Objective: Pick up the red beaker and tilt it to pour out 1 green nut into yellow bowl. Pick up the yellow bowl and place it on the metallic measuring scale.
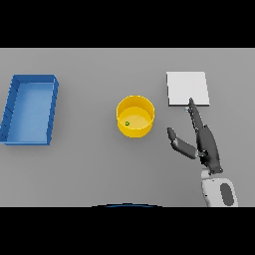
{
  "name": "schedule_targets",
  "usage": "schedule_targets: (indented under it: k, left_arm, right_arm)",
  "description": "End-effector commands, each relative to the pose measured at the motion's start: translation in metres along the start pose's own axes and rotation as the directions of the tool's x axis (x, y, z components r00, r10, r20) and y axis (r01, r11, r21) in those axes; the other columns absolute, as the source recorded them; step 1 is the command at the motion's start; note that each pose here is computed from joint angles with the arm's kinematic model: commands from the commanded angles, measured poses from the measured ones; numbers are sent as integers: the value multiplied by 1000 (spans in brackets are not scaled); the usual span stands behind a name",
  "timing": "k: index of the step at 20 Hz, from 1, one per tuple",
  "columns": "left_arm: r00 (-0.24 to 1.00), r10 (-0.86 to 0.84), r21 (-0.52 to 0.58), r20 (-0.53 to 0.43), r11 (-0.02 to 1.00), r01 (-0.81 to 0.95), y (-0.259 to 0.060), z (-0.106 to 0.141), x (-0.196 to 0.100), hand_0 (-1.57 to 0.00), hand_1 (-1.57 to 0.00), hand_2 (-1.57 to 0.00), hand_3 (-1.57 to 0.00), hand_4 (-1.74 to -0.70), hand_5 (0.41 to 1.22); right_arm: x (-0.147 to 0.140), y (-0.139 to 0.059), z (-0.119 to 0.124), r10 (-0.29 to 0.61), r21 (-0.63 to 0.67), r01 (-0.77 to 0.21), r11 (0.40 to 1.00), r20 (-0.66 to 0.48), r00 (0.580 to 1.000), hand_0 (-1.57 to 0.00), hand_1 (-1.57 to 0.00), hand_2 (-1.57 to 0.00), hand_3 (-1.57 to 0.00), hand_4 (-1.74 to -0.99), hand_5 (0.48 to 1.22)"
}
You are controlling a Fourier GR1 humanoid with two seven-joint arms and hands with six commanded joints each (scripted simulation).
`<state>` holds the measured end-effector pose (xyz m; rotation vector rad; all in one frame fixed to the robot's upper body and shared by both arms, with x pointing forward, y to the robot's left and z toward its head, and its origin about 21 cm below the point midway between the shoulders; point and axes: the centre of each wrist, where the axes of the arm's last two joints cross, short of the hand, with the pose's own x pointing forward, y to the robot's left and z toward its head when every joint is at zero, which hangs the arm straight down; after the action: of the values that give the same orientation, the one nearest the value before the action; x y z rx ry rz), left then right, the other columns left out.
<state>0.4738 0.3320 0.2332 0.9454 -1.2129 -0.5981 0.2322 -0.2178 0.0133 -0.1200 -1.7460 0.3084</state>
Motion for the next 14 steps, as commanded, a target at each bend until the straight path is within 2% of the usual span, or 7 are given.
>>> schedule_targets:
  k: [1,4,7,9,11,14]
  left_arm:
    - [997,56,5,-52,998,-55,-7,0,-8,-1571,-1571,-1571,-1567,-1741,1221]
    - [979,162,-4,-127,987,-164,-34,6,-45,-1571,-1571,-1571,-1569,-1741,1221]
    - [961,220,-2,-166,975,-224,-68,24,-86,-1571,-1571,-1571,-1570,-1741,1221]
    - [948,261,5,-179,964,-265,-78,37,-96,-1571,-1571,-1571,-1570,-1741,1221]
    - [941,285,-3,-184,957,-290,-92,54,-105,-1571,-1571,-1571,-1571,-1741,1151]
    - [924,300,4,-237,951,-308,-101,69,-108,-1571,-1571,-1571,-1571,-1741,984]
  right_arm:
    - [1,1,0,-2,7,2,1000,8,1000,1,1,1,1,-1138,648]
    - [-1,-1,-1,-9,4,9,1000,7,1000,1,1,1,1,-1127,664]
    - [-1,-2,1,-2,5,2,1000,23,1000,1,1,1,1,-1151,676]
    - [0,1,3,1,12,-1,1000,21,1000,1,1,1,1,-1166,676]
    - [-4,2,2,6,9,-6,1000,1,1000,1,1,1,1,-1174,676]
    - [-3,1,2,-1,2,1,1000,11,1000,1,1,1,1,-1161,671]
